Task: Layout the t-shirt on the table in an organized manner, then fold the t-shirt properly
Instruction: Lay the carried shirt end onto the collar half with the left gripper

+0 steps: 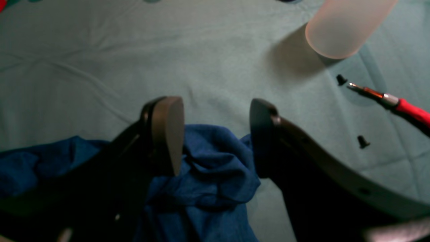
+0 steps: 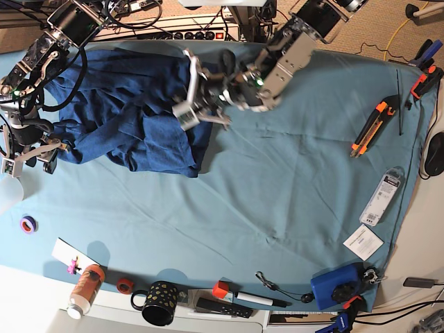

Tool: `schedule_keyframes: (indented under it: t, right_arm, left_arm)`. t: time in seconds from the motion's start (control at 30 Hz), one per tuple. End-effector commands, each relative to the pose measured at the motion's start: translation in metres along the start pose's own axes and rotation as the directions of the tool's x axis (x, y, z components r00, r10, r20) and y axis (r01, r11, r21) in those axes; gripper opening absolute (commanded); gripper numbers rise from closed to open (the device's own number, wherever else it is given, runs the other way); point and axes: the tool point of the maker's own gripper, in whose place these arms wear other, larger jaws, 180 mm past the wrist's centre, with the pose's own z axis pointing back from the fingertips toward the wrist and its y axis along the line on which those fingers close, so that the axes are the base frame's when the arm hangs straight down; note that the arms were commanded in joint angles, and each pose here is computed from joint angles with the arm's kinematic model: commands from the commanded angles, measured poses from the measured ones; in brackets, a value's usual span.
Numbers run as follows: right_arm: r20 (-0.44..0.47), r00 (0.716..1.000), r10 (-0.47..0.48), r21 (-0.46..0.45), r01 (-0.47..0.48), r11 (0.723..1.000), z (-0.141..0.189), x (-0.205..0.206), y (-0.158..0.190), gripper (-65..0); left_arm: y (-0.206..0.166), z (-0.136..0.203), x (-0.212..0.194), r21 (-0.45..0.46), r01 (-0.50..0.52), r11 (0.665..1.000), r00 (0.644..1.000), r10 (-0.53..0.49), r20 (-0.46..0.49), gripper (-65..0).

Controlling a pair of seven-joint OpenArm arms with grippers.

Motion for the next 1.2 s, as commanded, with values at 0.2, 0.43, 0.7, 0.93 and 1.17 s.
schedule_keyframes:
  t: [0.2,0.43,0.7,0.93,1.17]
  right_arm:
    - [0.058,0.998,0.016,-0.003,-0.016,1.000,0.003,0.018,-0.002,-34.1]
    - [0.056,0.998,0.016,-0.003,-0.016,1.000,0.003,0.018,-0.002,-34.1]
    - [0.059,0.998,0.015,0.000,-0.015,1.000,0.003,0.018,-0.002,-34.1]
    - [0.059,0.998,0.014,0.000,-0.014,1.000,0.003,0.018,-0.002,-34.1]
    - [0.055,0.998,0.012,0.001,-0.012,1.000,0.003,0.017,-0.001,-34.1]
  left_arm:
    - [-0.091,-0.004,0.037,-0.339,0.186,0.922,0.978,-0.140,0.156,-65.0]
    - [-0.057,-0.002,0.046,-0.232,0.116,0.966,0.984,-0.080,0.159,-65.0]
    - [0.053,0.018,0.034,0.171,-0.058,0.984,0.994,0.041,0.102,-65.0]
    - [0.048,0.015,0.035,0.169,-0.035,0.985,0.996,0.020,0.092,-65.0]
    - [0.041,-0.001,0.048,0.257,0.084,0.963,0.993,-0.101,0.056,-65.0]
